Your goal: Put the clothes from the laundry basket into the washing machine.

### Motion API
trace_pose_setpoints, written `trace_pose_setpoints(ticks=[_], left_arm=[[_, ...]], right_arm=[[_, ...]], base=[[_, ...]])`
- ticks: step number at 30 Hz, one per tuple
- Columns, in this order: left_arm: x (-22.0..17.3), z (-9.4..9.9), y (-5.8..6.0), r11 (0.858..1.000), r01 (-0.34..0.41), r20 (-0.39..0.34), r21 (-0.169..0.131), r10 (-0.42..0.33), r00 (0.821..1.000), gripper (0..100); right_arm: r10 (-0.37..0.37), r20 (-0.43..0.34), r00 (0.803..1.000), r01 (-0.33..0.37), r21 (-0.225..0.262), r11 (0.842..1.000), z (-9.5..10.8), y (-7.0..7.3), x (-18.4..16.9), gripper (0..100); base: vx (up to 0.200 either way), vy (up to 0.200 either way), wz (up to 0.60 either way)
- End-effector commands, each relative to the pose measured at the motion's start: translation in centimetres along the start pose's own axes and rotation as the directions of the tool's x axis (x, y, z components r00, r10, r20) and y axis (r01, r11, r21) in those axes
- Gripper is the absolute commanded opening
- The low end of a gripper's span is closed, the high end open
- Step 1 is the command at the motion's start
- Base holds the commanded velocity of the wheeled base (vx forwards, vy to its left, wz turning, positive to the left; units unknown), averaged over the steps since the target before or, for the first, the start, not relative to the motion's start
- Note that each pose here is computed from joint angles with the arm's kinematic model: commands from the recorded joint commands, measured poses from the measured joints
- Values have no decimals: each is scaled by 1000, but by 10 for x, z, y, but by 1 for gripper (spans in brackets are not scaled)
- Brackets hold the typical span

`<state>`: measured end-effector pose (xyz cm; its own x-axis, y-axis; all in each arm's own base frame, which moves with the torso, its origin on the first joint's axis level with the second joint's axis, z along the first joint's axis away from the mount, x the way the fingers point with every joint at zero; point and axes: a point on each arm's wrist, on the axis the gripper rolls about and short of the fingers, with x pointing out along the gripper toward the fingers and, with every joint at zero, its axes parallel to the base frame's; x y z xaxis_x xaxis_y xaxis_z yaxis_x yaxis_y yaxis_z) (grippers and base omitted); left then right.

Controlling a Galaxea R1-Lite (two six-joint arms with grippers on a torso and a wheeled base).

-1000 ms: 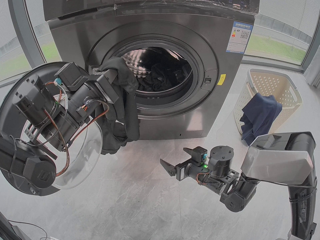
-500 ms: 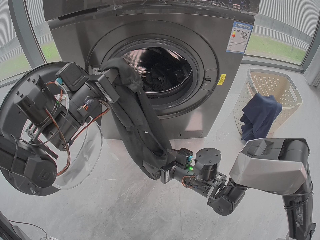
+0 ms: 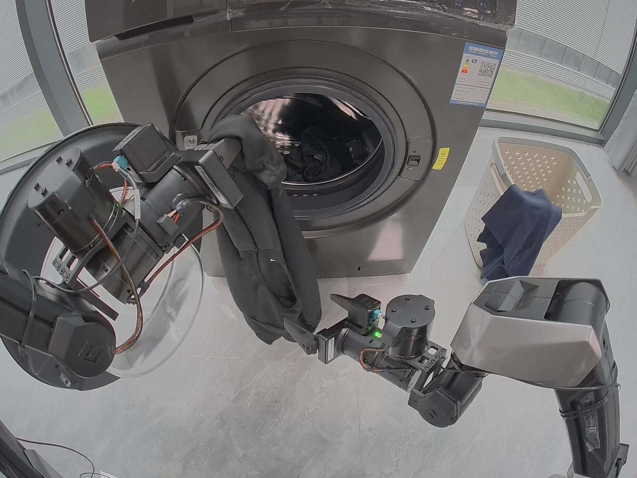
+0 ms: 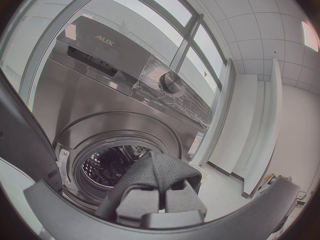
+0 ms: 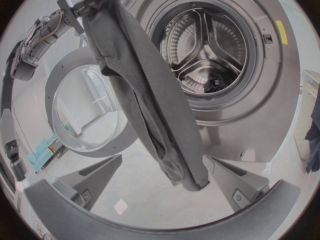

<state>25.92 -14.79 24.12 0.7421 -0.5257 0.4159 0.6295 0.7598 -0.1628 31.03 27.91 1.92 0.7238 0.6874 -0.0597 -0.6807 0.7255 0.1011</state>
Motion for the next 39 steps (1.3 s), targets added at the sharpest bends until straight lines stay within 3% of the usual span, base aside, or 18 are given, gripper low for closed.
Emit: trace_pose_setpoints(ticks=[1,15,21,23,24,30,39], left_arm=[[0,-1,-1,1000,2,-2,-1,-2,1000,0],[0,1,0,1000,1,3,0,-1,1000,0],[0,1,-1,1000,2,4,0,-2,1000,0],[0,2,0,1000,2,6,2,-2,1000,0],[0,2,0,1000,1,6,3,-1,1000,0],[1,2,0,1000,1,9,2,-1,1000,0],[1,3,1,1000,-1,11,3,1,1000,0]], right_arm=[[8,-21,1000,-8,0,1000,-8,3,2,100],[48,-37,998,-48,-2,999,-25,19,25,100],[30,-25,999,-30,-5,1000,-35,12,48,100],[3,-14,1000,-3,-25,1000,-42,-1,55,100],[-9,-11,1000,9,-49,999,-47,-8,57,0],[-23,1,1000,23,-74,997,-44,-15,55,0],[-14,45,999,17,-71,997,11,-3,18,0]], base=[[0,0,0],[0,0,0],[0,0,0],[0,0,0],[0,0,0],[0,0,0],[0,0,0]])
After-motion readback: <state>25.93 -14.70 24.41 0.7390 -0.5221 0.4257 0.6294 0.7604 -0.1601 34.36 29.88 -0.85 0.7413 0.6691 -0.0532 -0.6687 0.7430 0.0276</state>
